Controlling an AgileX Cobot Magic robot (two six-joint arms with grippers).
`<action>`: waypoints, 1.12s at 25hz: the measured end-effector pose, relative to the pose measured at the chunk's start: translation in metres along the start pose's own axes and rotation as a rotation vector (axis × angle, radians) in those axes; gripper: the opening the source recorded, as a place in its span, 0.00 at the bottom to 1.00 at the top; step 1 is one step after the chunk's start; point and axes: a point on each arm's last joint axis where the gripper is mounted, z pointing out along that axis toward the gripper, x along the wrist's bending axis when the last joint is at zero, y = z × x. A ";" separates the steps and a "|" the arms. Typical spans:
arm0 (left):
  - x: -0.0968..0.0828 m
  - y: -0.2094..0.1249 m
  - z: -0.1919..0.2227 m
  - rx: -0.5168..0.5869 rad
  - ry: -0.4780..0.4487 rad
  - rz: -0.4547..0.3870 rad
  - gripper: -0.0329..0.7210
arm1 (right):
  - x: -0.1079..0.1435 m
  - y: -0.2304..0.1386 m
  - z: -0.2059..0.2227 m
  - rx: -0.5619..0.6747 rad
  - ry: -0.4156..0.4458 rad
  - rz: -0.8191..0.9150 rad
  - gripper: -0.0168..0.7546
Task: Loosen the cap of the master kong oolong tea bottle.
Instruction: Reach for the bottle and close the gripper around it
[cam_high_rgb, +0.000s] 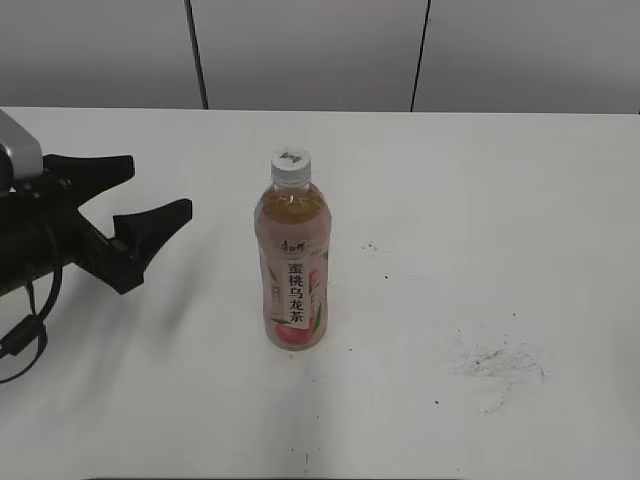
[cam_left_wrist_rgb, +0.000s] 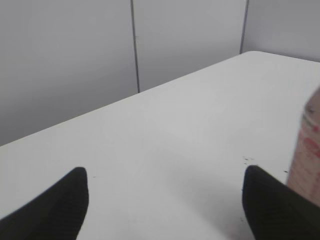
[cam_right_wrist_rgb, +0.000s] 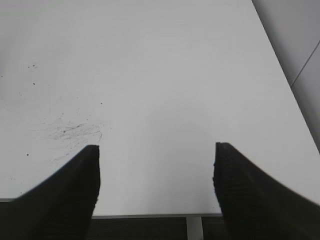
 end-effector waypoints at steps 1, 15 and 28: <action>-0.002 0.000 0.000 0.003 -0.025 0.009 0.79 | 0.000 0.000 0.000 0.000 0.000 0.000 0.71; -0.025 -0.004 -0.003 0.045 -0.272 0.027 0.76 | 0.000 0.000 0.000 0.000 0.000 0.000 0.71; -0.056 0.008 0.019 -0.005 -0.293 -0.010 0.85 | 0.000 0.000 0.000 0.000 0.000 0.000 0.71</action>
